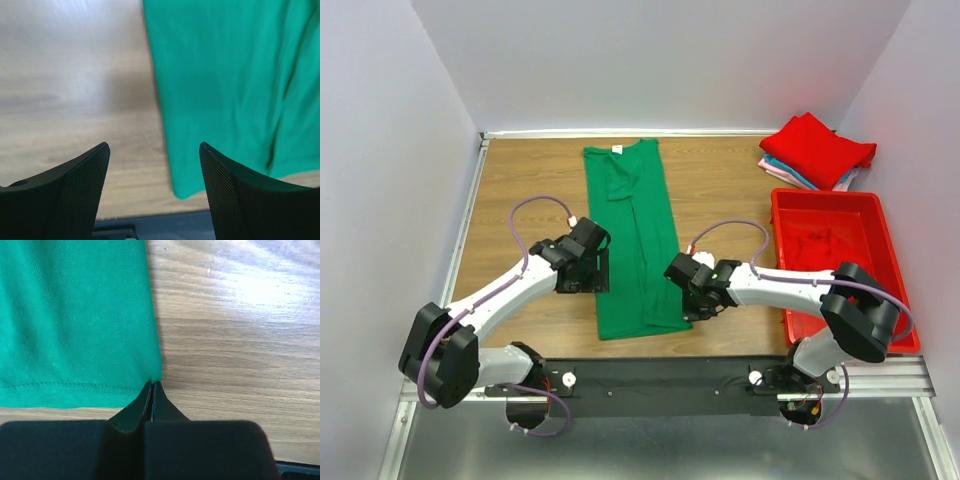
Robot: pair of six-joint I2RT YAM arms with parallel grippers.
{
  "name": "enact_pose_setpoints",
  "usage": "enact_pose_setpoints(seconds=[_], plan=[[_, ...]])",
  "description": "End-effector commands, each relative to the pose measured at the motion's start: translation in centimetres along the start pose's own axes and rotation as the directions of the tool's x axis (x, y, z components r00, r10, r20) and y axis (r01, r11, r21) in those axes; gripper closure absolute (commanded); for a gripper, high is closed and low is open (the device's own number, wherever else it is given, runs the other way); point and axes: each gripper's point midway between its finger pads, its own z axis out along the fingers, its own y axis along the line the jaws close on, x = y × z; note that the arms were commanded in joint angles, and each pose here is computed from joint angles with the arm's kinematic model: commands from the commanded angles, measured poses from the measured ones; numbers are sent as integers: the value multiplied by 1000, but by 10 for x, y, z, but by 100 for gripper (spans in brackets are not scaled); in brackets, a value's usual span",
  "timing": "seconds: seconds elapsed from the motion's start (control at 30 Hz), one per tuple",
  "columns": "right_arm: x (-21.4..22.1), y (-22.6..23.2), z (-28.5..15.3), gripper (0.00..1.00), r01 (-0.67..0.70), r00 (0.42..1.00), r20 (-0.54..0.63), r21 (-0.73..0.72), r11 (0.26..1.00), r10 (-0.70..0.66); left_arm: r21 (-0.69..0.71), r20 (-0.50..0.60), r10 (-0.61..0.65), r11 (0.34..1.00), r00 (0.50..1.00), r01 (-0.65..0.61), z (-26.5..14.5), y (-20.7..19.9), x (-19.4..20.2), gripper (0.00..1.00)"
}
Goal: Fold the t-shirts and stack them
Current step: Fold the tshirt
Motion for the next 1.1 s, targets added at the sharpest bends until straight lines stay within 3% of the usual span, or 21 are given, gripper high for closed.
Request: enact_pose_setpoints(seconds=[0.0, 0.17, 0.53, 0.67, 0.87, 1.07], plan=[[24, -27, 7, 98, -3, 998, -69, 79, 997, 9, 6, -66, -15, 1000, 998, 16, -9, -7, 27, 20], [24, -26, 7, 98, -10, 998, -68, 76, 997, 15, 24, -119, 5, 1000, 993, -2, -20, -11, 53, 20], [21, -25, 4, 98, -46, 997, -52, 73, 996, 50, 97, -218, 49, 995, 975, -28, -1, -25, 91, 46], [22, -25, 3, 98, -69, 996, -45, 68, 995, 72, 109, -207, 51, 994, 977, -29, 0, -30, 89, 47], [18, -21, 0, 98, -78, 996, -39, 57, 995, 80, 144, -278, 101, 988, 955, -63, 7, -43, 110, 48], [20, -21, -2, 98, -94, 994, -42, 55, 994, 97, 163, -300, 88, 986, 950, -40, 1, -47, 124, 57]])
